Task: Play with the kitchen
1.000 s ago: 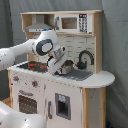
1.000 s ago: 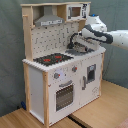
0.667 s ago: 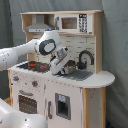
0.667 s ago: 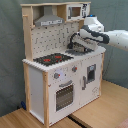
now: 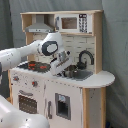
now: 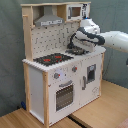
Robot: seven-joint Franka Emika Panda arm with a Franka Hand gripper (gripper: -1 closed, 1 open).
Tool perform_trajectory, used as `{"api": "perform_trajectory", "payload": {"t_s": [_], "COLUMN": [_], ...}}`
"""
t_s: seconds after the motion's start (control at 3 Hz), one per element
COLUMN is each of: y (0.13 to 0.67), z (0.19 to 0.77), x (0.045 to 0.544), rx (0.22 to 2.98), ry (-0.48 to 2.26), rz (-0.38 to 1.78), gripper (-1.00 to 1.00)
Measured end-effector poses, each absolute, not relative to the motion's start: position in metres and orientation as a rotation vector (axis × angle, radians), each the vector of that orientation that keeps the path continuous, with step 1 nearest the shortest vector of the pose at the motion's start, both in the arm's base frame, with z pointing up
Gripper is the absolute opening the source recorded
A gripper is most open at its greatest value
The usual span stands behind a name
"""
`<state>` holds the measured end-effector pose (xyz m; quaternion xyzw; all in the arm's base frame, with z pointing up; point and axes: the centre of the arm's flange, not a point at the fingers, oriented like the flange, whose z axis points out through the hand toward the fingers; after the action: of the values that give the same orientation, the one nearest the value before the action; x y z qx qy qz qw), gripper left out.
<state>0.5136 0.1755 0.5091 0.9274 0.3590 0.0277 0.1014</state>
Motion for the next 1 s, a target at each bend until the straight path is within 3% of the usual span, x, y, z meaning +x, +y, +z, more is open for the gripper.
{"api": "perform_trajectory", "payload": {"t_s": [0.33,0.67,1.0], "y": [0.1712,0.1707,0.1701], "z": [0.4973,0.4973,0.4997], "x": [0.5255,0.5265,0.5342], "rx": [2.761,2.761,2.759], "ry": [1.021,1.018,1.008], "rz": [0.045,0.045,0.066], "gripper": [-1.00,1.00,1.00]}}
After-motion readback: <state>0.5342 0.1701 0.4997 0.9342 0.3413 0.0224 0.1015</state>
